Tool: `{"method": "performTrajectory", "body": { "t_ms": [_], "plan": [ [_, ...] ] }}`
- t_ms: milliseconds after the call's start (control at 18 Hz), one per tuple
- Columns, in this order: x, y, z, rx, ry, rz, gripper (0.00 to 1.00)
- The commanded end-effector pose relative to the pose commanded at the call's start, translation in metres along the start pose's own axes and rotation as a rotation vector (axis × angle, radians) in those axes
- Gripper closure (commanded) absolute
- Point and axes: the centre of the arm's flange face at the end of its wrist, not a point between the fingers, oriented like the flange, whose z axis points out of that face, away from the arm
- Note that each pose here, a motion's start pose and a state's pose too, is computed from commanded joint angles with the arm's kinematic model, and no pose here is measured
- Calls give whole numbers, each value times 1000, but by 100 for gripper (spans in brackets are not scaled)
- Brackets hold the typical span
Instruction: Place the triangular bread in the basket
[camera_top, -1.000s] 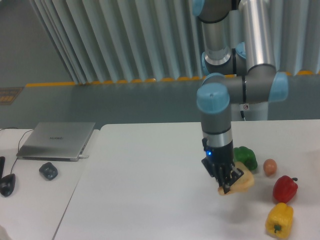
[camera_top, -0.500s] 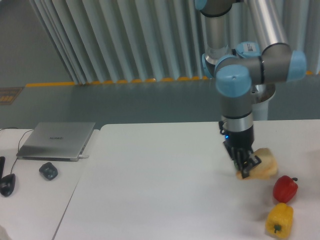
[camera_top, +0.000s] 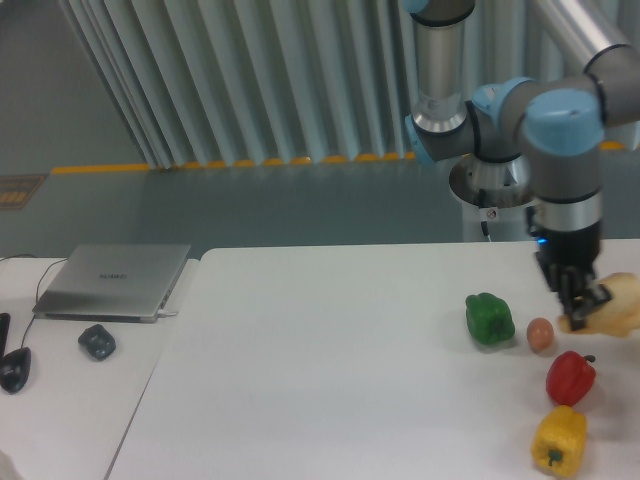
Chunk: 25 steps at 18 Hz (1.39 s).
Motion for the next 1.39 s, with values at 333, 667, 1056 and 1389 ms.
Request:
{"method": "performTrajectory", "body": {
  "t_ms": [333,667,1056,1389],
  "plan": [
    [-27,59,30,-23,-21,-86,99],
    [-50,106,64,-45,-45,-70,100],
    [-58,164,89,-74,-49,-41,18],
    [-56,164,88,-68,-56,-43,0]
  ]
}}
